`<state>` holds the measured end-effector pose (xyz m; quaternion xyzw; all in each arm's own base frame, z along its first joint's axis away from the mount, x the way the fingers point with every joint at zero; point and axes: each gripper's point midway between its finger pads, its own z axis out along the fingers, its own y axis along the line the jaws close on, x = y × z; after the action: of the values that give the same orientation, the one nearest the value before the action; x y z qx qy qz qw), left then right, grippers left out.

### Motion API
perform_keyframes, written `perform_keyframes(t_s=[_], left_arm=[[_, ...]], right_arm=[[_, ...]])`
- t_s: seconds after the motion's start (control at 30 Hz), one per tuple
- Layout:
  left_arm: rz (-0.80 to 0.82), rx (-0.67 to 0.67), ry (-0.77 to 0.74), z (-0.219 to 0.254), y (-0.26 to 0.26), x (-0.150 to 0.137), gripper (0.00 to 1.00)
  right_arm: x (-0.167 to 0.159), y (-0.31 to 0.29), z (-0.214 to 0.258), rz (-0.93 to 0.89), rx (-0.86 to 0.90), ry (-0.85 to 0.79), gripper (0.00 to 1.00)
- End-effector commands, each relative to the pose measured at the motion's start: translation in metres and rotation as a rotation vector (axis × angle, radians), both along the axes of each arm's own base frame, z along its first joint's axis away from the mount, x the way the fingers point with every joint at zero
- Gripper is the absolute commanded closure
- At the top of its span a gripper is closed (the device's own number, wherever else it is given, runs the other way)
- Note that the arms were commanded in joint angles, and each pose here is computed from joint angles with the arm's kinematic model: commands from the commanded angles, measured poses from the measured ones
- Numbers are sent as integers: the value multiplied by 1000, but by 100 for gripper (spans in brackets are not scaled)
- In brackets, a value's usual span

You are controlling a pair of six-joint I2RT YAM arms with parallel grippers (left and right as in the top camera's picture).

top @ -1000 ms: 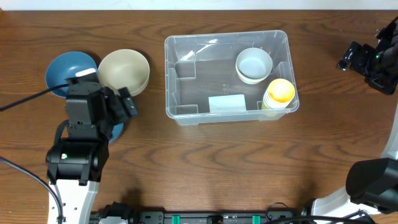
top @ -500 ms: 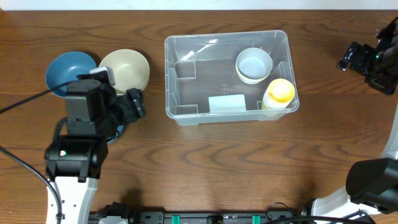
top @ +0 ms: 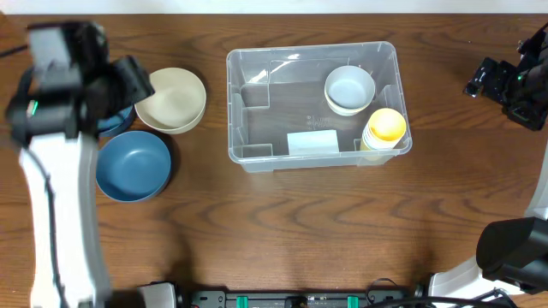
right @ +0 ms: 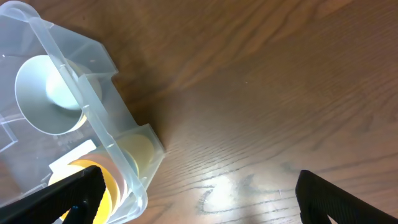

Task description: Pack container

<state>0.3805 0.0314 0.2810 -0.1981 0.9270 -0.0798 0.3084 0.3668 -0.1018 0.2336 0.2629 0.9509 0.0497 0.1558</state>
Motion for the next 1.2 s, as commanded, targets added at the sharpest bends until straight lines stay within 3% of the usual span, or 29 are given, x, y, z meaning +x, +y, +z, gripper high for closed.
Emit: perform_keyframes(t_s=[0.0,0.2,0.33,0.47,0.57,0.67,1.0,1.17], left_arm=[[-44,-2,113,-38,-4,16,35],[-179,34,235,-87,-25,30,34],[-211,33,285,-109,-38,35,26],[-197,89,343,-133,-32,40,23],[-187,125,385,-152,-25,44,13],[-207,131,430,-172,-25,45,9],[-176,98,511,-205,-27,44,10],[-8,28,520,-205,-27,42,15]], right_arm=[[3,0,4,-1,-9,-12,1],[2,-1,4,-2,-9,-12,1],[2,-1,4,-2,-9,-12,1],[2,-1,4,-2,-9,-12,1],[2,-1,4,-2,-9,-12,1],[2,-1,4,-2,-9,-12,1],[2,-1,4,-2,-9,-12,1],[2,-1,4,-3,-9,-12,1]])
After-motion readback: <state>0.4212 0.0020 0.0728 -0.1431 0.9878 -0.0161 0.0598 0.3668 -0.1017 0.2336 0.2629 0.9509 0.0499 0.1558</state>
